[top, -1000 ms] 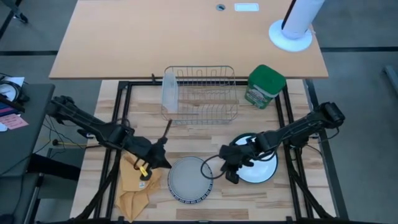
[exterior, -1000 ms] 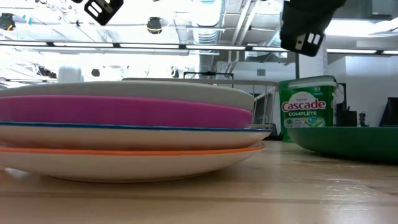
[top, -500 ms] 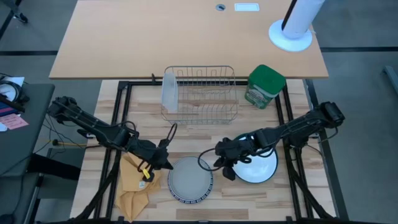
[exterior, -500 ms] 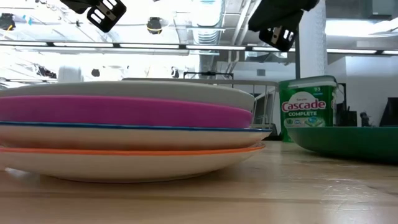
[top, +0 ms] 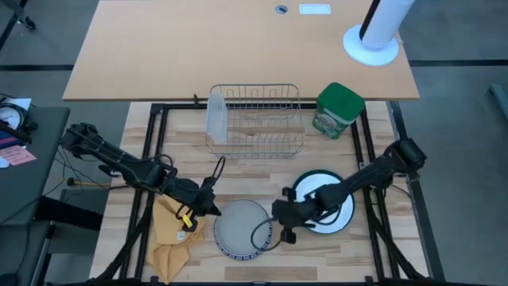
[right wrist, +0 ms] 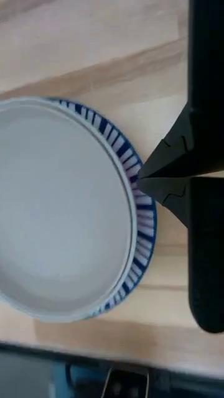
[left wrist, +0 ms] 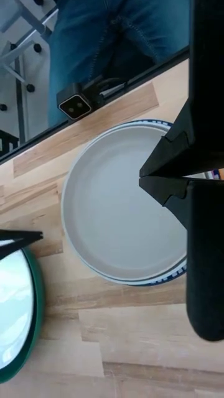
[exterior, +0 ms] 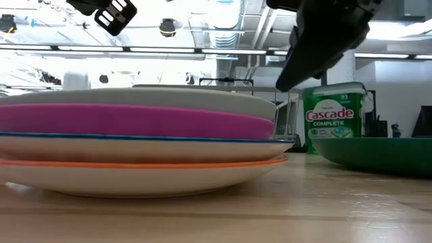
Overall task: Sort dishes
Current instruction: Put the gray plate into the dish rack
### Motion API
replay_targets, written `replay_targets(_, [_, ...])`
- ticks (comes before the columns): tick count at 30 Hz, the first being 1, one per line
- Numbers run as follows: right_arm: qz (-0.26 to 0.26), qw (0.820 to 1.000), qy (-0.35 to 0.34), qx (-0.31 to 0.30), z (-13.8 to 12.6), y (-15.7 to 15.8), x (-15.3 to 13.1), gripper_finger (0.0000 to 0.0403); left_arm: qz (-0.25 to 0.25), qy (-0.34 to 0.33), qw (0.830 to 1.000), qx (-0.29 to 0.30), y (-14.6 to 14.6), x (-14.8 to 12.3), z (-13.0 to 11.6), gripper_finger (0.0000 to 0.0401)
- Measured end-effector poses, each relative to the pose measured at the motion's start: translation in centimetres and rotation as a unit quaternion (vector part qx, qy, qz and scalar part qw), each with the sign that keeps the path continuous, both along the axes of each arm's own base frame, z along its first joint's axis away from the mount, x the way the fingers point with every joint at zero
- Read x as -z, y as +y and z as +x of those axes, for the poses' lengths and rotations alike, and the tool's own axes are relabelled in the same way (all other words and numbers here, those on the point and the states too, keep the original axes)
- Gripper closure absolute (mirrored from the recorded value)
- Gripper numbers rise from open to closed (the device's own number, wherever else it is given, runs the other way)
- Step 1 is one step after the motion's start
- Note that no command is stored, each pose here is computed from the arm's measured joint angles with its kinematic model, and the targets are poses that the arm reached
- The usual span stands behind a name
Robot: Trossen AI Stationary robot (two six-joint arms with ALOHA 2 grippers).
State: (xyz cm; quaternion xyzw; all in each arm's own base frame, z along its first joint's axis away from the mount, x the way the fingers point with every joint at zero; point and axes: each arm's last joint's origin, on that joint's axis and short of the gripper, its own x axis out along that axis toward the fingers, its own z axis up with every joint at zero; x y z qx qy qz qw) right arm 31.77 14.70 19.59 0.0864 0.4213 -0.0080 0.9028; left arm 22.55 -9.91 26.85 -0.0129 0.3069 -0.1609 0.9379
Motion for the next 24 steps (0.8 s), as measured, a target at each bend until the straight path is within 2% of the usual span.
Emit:
replay_targets(13, [-0.021, 0.999, -0.026, -0.017, 0.5, 1.3, 1.0, 0.0403, 0.026, -0.012, 0.999, -0.041, 0.3, 0.0, 0.1, 0.0401])
replay_targets(19, [-0.035, 0.999, -0.009, -0.034, 0.7, 1.9, 2.6, 0.0403, 0.027, -0.012, 0.999, -0.043, 0.4, 0.0, 0.2, 0.0401])
replay_targets(24, [-0.035, 0.999, -0.01, -0.034, 0.8, 1.8, 2.6, 0.0403, 0.038, -0.016, 0.999, -0.036, 0.4, 0.0, 0.2, 0.0401])
